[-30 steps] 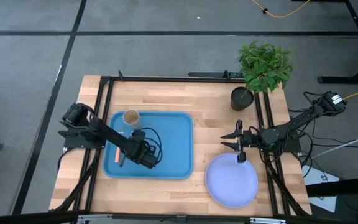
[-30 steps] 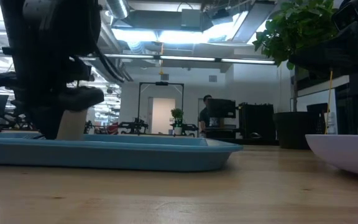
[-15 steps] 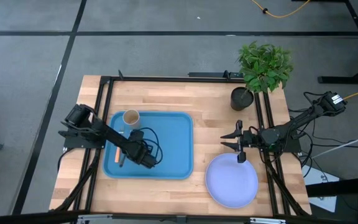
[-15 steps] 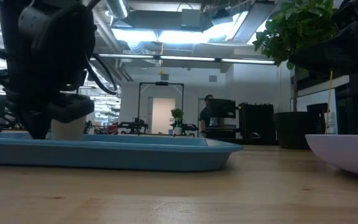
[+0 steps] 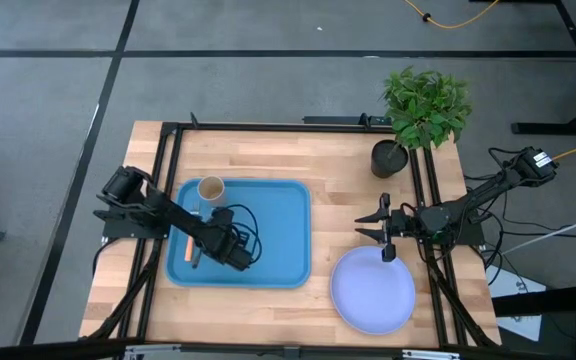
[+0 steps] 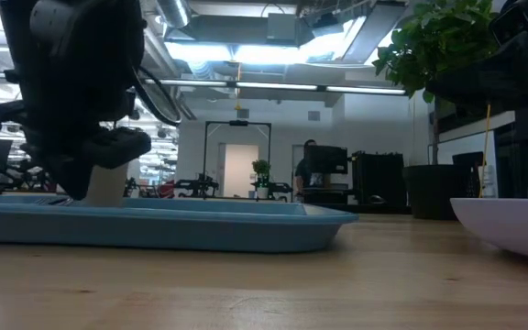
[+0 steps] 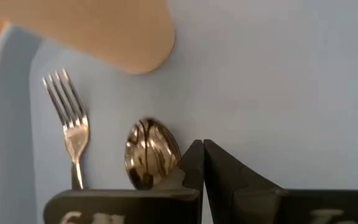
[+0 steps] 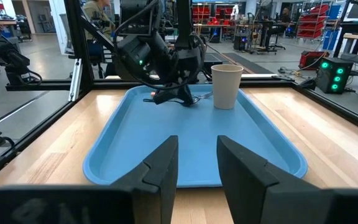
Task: Pick and place plate/cup/fork/spoon on tray
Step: Put the black spoon on the blue tray, then adjust the orange fork
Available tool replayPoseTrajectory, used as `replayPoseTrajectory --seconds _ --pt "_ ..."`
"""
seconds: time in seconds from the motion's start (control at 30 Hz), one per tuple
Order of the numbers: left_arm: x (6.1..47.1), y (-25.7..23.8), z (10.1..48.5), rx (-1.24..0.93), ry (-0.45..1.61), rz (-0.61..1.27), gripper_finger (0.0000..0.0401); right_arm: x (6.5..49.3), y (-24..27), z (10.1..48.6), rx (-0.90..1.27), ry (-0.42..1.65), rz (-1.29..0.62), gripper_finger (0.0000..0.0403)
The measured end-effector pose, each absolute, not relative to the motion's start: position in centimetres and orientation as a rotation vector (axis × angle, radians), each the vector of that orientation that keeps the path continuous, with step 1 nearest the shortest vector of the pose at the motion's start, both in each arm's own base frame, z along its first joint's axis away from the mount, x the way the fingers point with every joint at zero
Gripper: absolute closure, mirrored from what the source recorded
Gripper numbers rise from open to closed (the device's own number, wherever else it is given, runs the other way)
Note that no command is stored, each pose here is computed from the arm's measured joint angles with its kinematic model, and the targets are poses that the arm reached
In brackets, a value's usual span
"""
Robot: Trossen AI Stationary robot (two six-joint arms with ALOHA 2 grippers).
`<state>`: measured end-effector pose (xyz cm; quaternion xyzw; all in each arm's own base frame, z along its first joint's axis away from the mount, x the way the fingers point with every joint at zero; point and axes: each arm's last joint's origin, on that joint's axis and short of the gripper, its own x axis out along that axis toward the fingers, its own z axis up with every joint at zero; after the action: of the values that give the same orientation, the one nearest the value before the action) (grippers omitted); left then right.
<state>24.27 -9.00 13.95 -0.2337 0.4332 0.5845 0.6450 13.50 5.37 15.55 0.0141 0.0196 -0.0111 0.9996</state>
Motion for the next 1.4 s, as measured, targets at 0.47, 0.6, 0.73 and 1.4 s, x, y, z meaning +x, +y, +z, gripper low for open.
replayPoseTrajectory --seconds 0.47,0.6,0.73,1.4 --pt "23.1 -8.5 12.4 -0.538 1.050 1.336 0.0401 13.5 5.4 15.6 0.028 0.040 -0.022 0.0288" --pt "22.8 -8.4 12.3 -0.516 1.062 1.346 0.0401 13.5 5.4 15.5 0.028 0.040 -0.022 0.0288" --pt "22.5 -8.3 12.3 -0.495 1.085 1.364 0.0401 13.5 5.4 15.6 0.028 0.039 -0.022 0.0288" --pt "26.2 -10.9 17.0 -0.520 1.207 1.091 0.0401 13.5 5.4 15.6 0.030 0.039 -0.022 0.0288"
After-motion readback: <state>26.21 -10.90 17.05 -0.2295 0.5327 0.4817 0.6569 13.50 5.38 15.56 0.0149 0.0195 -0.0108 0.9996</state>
